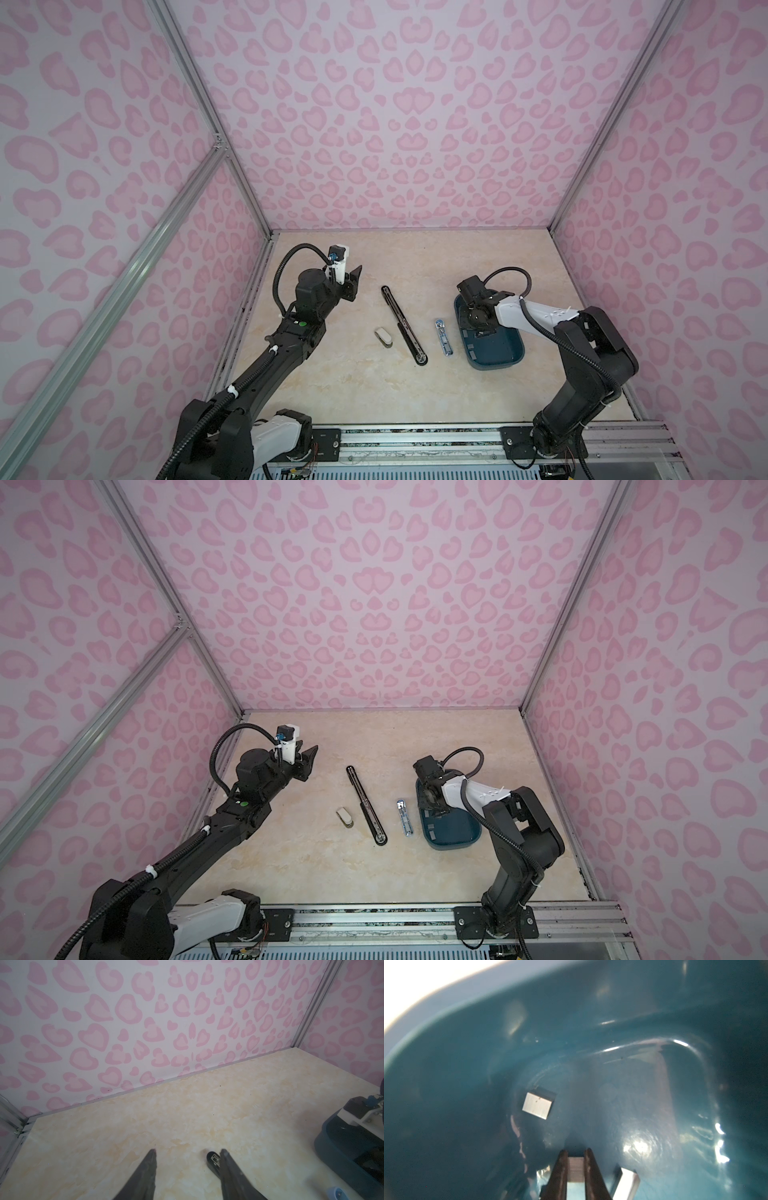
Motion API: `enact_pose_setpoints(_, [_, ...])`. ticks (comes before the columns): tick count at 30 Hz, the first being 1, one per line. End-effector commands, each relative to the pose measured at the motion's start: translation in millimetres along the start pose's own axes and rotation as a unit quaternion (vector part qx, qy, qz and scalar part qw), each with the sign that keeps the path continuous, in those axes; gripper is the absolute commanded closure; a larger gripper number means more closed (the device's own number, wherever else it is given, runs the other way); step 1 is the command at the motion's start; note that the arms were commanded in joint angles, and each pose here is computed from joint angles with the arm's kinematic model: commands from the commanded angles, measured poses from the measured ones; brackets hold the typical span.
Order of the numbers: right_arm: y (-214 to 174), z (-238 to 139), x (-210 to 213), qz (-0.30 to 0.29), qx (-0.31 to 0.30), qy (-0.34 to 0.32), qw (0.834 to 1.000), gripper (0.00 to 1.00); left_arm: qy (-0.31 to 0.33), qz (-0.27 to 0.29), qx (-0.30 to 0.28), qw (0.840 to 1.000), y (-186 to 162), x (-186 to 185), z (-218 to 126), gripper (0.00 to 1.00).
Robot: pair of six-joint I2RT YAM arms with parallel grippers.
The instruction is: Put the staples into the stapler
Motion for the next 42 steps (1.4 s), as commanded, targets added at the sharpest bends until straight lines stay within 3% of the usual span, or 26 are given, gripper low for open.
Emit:
enact_pose_setpoints(1, [-3.5, -2.4, -4.1, -0.002, 0.008, -0.005, 1.000, 0.87, 0.003, 0.003, -0.016, 1.000, 7.6, 0.8, -3.0, 0.50])
enact_pose_setpoints(12, [23.5, -64.2, 11.0, -0.029, -0.076, 0.046, 0.996, 0.88, -0.005, -0.016, -0.023, 1.000, 7.1, -3.7, -23.6, 0.50])
enact_pose_setpoints(20, [-14.3, -112.9, 86.2, -0.146, -0.124, 0.160, 0.968, 0.88, -0.012, -0.036, -0.007, 0.999, -13.6, -11.0, -43.9, 0.50])
enact_pose_setpoints(26, [-62.9, -112.3, 128.5, -0.229, -0.119, 0.188, 0.948, 0.89, -0.009, -0.064, 0.019, 0.998, -37.3, -14.5, -52.1, 0.47])
enact_pose_setpoints(33, [-92.6, -92.0, 140.2, -0.243, -0.078, 0.188, 0.948, 0.90, -0.009, -0.070, 0.037, 0.997, -54.5, -17.6, -57.8, 0.47])
enact_pose_setpoints(42, [-108.7, -87.0, 142.7, -0.249, -0.069, 0.179, 0.949, 0.90, -0.006, -0.065, 0.028, 0.997, -50.8, -16.9, -62.3, 0.47])
Point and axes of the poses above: each gripper's point midway between its finger pads, its own z axis out along the fingers, its own x axis along the line the jaws close on, y = z × x, the point moved 2 cm from there along -z, back along the fingers, and after that the axes turned 9 degrees about z, right-handed, at the moved point
